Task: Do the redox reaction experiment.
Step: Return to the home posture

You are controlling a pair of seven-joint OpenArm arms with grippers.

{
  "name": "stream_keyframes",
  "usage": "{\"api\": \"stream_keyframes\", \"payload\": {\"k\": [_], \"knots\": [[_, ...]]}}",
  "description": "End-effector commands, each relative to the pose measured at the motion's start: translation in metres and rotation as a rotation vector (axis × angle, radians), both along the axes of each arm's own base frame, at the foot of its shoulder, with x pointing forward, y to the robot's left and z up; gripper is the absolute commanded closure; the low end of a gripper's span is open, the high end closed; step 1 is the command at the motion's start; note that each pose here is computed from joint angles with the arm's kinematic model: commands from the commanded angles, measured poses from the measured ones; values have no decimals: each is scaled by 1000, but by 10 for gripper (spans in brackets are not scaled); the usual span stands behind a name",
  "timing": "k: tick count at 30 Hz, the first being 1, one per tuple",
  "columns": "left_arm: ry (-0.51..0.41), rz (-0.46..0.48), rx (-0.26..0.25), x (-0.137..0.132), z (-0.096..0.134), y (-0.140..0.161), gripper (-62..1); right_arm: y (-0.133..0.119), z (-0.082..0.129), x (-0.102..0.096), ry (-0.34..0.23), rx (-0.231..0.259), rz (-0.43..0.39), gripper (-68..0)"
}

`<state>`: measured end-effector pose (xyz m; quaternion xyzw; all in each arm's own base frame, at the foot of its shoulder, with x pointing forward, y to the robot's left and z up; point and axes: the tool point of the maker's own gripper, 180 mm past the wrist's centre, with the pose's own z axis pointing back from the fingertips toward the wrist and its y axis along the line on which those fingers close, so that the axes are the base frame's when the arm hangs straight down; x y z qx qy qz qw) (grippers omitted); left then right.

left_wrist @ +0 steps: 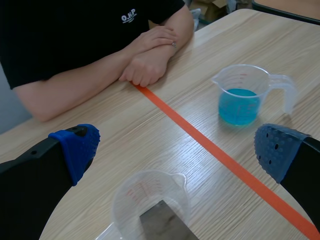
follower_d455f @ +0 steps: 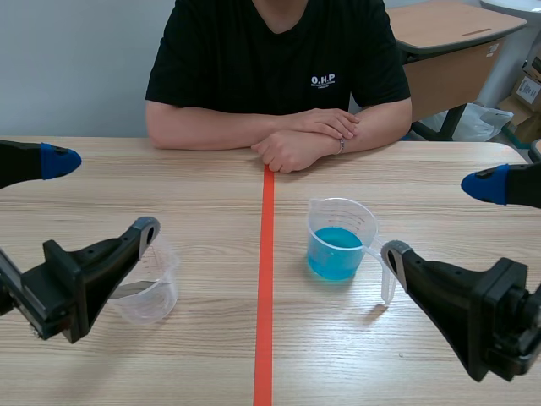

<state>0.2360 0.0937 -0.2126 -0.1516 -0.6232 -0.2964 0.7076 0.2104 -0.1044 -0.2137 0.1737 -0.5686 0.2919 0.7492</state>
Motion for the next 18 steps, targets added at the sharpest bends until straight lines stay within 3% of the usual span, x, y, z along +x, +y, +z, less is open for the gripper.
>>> {"api": "stream_keyframes", "payload": {"k": [1,18], "knots": [[-28,-15,-28,-1,10,-6,-623,3,10,3,-32,14,8,-679],[-18,-36,-46,-6,9,-12,-623,3,9,3,-32,14,8,-679]]}}
